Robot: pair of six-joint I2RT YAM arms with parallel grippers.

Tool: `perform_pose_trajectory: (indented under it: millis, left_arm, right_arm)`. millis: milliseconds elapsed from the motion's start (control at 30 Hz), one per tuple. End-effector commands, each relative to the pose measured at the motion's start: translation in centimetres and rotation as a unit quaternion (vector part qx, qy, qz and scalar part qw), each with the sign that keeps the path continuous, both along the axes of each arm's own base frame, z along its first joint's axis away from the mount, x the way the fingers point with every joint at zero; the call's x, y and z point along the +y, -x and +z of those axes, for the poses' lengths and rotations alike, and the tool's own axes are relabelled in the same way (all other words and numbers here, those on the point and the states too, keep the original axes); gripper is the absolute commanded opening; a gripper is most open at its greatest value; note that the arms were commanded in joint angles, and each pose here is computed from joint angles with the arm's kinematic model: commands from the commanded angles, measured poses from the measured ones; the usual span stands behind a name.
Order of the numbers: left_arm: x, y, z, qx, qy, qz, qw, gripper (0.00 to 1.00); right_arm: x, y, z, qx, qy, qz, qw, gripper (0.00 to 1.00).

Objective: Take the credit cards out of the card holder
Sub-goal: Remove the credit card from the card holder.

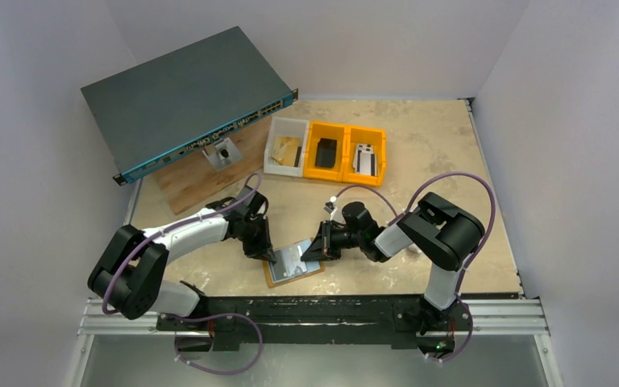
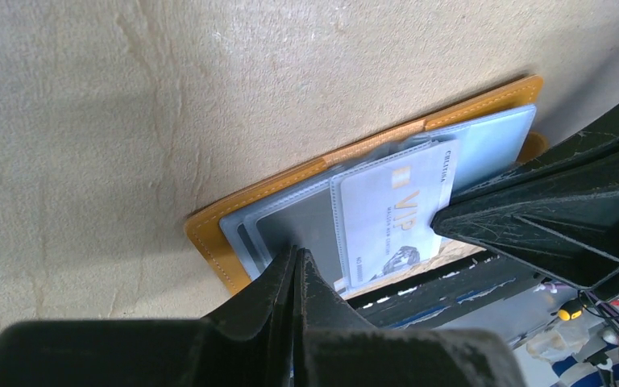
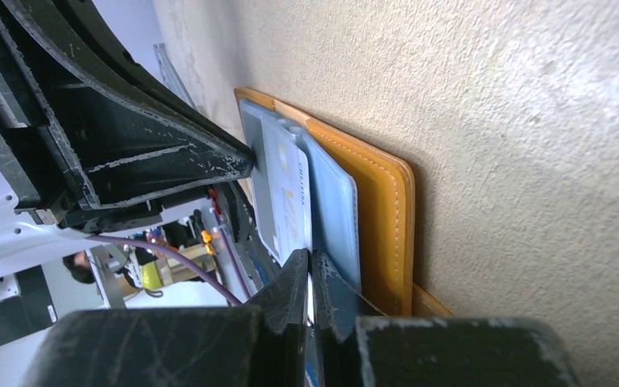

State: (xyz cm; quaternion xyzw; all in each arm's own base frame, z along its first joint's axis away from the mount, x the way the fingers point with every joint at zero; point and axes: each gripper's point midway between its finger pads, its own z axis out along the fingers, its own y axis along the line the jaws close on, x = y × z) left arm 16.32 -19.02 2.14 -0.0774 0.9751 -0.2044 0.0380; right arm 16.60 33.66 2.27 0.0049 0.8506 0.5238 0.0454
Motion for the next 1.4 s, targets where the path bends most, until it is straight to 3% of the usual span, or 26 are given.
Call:
perform_pose_trajectory:
  millis: [0,367,500,600,867,1367]
  left_arm:
    - [2.0,0.0,-1.2,0.0,-0.055,-0.004,0.998,0.0]
    - [2.0,0.1,-1.4,0.003,-0.058,-0.006,0.998,0.0]
    - [1.9,0.1,-1.4,0.004,-0.056,-0.007,0.998,0.0]
    - [1.8,0.1,-1.5,0.005,-0.054,-0.007,0.999,0.0]
    - [1.6,0.0,-1.5,0.005,-0.05,-0.008,0.999,0.0]
    - [1.5,0.2,-1.8,0.01,-0.048,-0.01,0.999,0.0]
  right_arm:
    - [-0.5,-0.4,-0.4,-0.012,0.012,-0.011,1.0,0.0]
    - [-1.4,-0.6,-1.1,-0.008,0.016,-0.023,1.0,0.0]
    - [-1.0,-0.6,-0.5,-0.008,-0.004,-0.018,1.0,0.2]
    - [-0.6,-0.7,-0.4,-0.005,-0.014,-0.018,1.0,0.27]
    - [0.4,-0.4,0.2,-0.001,-0.037,-0.005,0.999,0.28]
    - [2.5,-0.3,0.6,-0.009,-0.036,0.023,0.999,0.2]
